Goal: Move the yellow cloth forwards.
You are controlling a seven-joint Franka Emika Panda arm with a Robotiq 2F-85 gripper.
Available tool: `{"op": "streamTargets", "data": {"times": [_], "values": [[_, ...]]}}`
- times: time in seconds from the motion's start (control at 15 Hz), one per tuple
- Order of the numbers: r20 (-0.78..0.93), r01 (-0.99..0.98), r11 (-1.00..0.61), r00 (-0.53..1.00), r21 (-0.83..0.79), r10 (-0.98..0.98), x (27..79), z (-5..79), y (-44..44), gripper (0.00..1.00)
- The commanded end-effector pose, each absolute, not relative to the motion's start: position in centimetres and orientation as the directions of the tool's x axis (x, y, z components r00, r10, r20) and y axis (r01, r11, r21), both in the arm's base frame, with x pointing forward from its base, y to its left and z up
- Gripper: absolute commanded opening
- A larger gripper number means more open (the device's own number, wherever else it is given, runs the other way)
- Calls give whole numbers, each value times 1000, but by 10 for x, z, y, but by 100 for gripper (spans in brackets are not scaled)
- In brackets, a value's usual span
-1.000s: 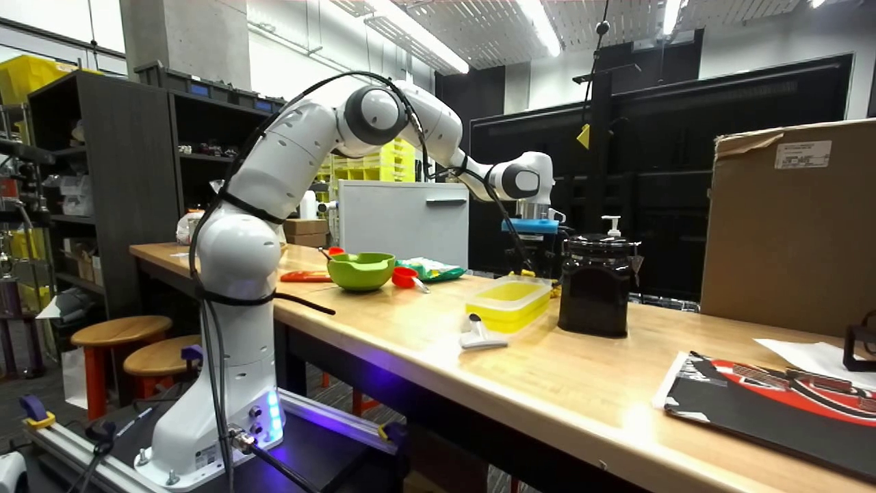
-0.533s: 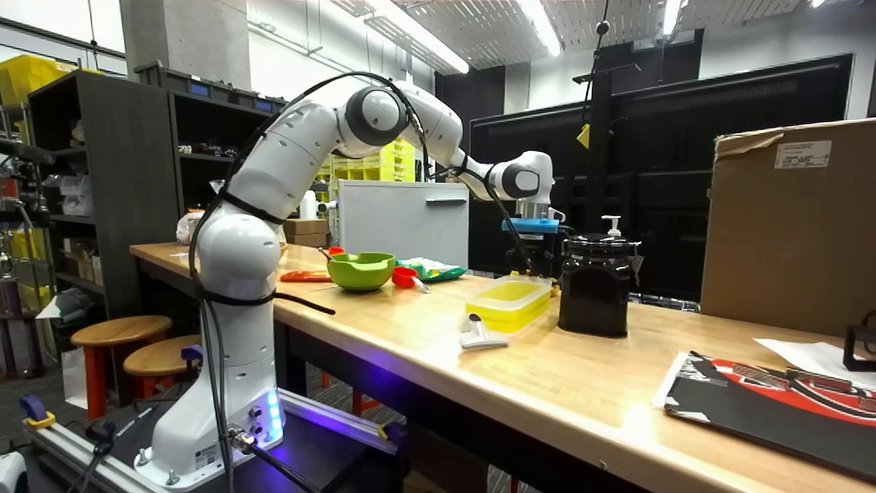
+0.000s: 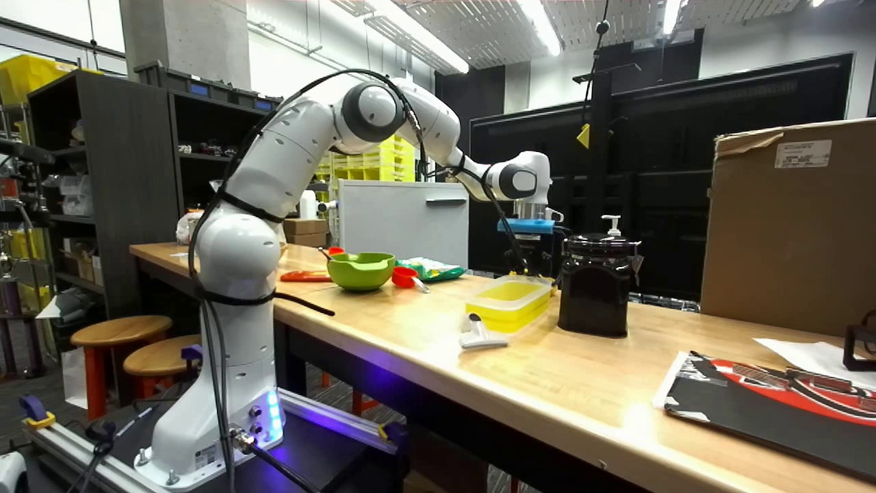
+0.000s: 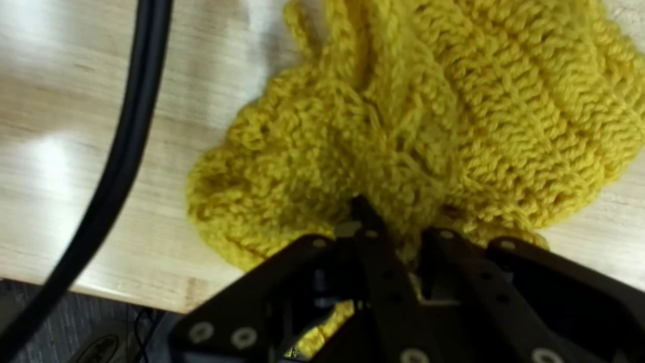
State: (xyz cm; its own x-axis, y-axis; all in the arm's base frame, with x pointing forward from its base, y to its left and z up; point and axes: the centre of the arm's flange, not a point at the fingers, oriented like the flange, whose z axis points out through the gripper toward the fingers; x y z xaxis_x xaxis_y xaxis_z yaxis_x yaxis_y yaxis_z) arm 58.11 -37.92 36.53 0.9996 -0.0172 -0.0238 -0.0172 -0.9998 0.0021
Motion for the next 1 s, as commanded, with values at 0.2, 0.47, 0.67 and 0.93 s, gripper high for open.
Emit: {"op": "streamTargets", "data": {"times": [0.2,0.47,0.67,0.93], "values": [[-36,-112,-993,993,-29,-111,530,327,-344,4],[-21,-160,-987,987,-29,-159,505,327,-328,4],[-23,-193,-981,981,-30,-193,481,327,-312,4],[-27,-229,-973,973,-36,-228,454,329,-292,4]]}}
